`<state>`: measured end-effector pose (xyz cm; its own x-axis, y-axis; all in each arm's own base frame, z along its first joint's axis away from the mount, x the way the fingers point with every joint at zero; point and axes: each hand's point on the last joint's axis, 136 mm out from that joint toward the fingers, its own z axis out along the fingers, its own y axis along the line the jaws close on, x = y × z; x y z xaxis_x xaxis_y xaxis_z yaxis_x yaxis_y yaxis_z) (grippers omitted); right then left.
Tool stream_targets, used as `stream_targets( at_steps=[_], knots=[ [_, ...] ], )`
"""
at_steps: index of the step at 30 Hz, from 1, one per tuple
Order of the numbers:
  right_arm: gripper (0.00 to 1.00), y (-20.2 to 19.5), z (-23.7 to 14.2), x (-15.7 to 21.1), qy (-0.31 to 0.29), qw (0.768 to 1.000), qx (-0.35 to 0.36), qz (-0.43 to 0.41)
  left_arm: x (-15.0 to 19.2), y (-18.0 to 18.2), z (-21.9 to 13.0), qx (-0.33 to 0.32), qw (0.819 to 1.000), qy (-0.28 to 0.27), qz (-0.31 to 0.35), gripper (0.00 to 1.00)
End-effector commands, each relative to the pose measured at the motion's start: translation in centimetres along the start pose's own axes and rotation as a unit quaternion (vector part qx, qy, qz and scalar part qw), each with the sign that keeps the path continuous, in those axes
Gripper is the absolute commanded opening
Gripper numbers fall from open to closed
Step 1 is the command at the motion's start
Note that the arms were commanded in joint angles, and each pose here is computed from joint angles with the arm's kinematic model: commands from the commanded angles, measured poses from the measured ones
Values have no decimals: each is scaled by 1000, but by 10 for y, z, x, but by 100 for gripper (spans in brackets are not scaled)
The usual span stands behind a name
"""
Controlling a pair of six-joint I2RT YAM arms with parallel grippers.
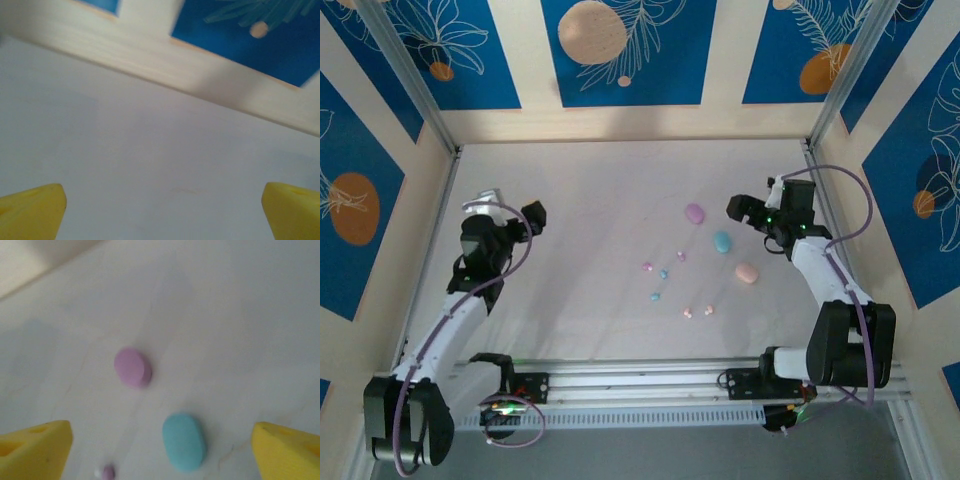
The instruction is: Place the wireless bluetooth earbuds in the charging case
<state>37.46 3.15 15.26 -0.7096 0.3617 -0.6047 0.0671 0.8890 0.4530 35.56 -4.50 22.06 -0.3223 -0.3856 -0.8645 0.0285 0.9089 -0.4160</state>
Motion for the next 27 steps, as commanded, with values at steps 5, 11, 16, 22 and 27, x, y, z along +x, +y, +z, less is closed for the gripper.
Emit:
stream_targets(
  at_steps=[5,11,16,22,27],
  knots=[
    [81,-4,3,48,136,990,35,4,74,-63,4,129,973,172,-83,100],
    [78,-11,26,64,197,976,79,-52,94,-93,-4,153,966,203,-44,100],
    [79,-14,43,64,227,964,103,-87,100,-106,-8,162,964,212,-20,100],
    [77,-16,63,71,266,950,113,-115,103,-111,-10,169,962,215,-15,100],
    [73,-13,74,75,281,942,115,-145,103,-110,-12,167,963,213,-14,100]
  ],
)
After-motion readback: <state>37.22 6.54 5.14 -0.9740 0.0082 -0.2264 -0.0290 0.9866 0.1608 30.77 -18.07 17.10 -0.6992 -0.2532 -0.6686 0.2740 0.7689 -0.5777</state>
